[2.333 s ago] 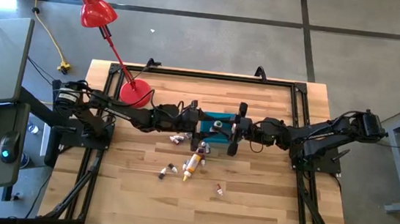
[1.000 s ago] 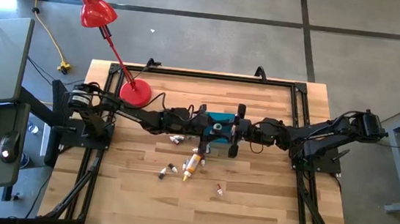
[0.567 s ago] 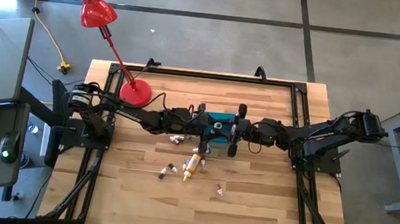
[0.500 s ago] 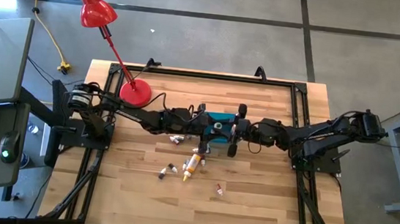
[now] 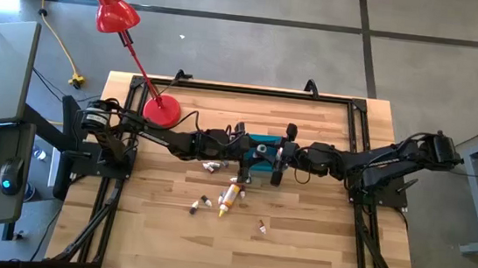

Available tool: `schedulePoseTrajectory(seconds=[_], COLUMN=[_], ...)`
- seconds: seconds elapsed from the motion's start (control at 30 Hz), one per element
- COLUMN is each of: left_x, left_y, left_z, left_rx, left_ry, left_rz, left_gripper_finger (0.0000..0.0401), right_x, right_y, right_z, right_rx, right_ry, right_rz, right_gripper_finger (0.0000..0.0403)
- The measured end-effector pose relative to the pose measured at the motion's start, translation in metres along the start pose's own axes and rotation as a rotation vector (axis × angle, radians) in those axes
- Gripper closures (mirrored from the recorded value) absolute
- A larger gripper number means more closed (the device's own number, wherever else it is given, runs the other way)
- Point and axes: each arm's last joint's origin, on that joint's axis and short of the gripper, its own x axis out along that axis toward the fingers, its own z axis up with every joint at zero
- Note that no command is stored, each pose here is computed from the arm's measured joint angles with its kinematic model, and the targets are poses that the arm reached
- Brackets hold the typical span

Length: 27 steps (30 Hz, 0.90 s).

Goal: Pick & Place food coloring
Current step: Put the big green food coloring bottle into the blue bin

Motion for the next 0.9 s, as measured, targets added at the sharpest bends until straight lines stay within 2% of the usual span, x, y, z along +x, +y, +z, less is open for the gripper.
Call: schedulePoseTrajectory(seconds=[0.17, 0.3, 0.53, 0.73, 0.9], left_x=[0.0, 0.0, 0.0, 0.0, 0.0], left_y=[0.0, 0.0, 0.0, 0.0, 0.001], left_z=[0.0, 0.0, 0.0, 0.0, -0.004], left_rx=[0.0, 0.0, 0.0, -0.007, 0.002], left_ry=[0.002, 0.001, 0.0, 0.0, 0.042], left_rz=[0.004, 0.004, 0.0, 0.004, 0.061], left_gripper_finger=[0.0244, 0.0269, 0.0272, 0.0272, 0.0272], right_x=[0.0, 0.0, 0.0, -0.003, -0.023], right_y=[0.0, 0.0, 0.0, -0.001, 0.001], right_z=[-0.001, -0.001, -0.001, 0.004, 0.029], right_rx=[-0.003, -0.003, -0.003, -0.042, -0.081], right_ry=[0.01, 0.011, 0.011, -0.001, -0.1], right_rz=[-0.011, -0.015, -0.014, -0.022, -0.006], right_gripper_finger=[0.0292, 0.0292, 0.0244, 0.0245, 0.025])
